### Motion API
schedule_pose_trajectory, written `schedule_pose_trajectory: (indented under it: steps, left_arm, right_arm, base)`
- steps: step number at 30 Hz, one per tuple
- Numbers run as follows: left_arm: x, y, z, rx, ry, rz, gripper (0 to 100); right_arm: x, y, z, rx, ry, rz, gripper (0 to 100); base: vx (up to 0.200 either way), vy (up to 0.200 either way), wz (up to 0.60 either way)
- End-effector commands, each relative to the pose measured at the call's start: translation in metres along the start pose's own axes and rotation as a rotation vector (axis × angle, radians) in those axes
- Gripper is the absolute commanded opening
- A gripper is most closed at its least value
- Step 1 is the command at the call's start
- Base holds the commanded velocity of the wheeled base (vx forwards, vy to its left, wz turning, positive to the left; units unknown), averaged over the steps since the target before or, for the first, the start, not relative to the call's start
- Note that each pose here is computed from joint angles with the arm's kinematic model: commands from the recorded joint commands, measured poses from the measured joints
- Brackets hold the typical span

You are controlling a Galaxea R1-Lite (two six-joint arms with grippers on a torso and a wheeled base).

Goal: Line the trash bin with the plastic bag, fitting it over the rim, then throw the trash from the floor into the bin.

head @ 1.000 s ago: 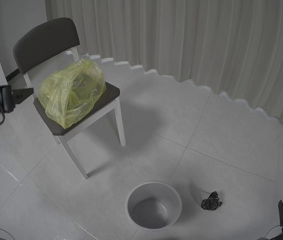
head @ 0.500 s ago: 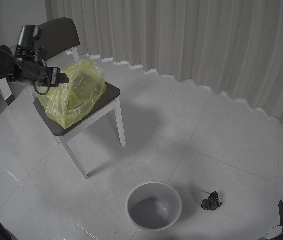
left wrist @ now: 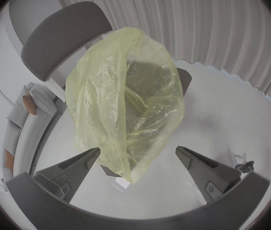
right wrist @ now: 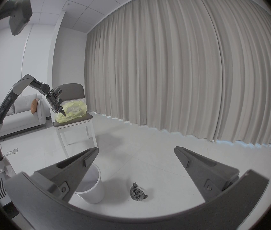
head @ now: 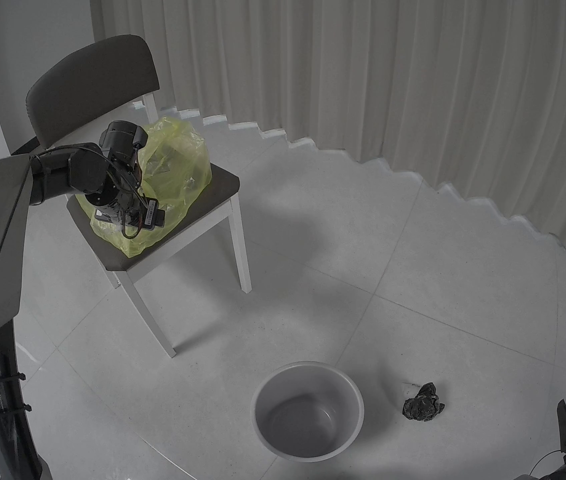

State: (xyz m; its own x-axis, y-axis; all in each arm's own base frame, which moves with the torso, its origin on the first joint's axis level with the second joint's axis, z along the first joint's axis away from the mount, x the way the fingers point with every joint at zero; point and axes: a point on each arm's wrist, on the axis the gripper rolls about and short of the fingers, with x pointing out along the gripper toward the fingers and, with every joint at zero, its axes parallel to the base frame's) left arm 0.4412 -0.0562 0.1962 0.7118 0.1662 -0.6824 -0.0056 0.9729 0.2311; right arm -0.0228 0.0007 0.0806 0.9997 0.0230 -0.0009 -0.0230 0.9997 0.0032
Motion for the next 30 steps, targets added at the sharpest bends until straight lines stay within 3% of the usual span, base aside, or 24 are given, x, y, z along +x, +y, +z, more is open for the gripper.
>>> schedule_pose_trajectory:
  steps: [1, 12, 30]
  left_arm:
    - [0.004, 0.006, -0.002, -0.009, 0.012, 0.012, 100]
    - [0.011, 0.024, -0.003, -0.028, 0.010, 0.046, 100]
    - [0.032, 0.027, -0.012, 0.004, 0.061, 0.096, 100]
  right_arm:
    - [0.000, 0.000, -0.005, 0.001, -0.001, 0.000, 100]
    - [0.000, 0.000, -0.005, 0.008, -0.001, -0.001, 100]
    - [0.000, 0.000, -0.005, 0.009, 0.001, -0.002, 100]
  base:
    - [0.000, 0.000, 0.00]
    - [0.000, 0.000, 0.00]
    - [0.000, 0.000, 0.00]
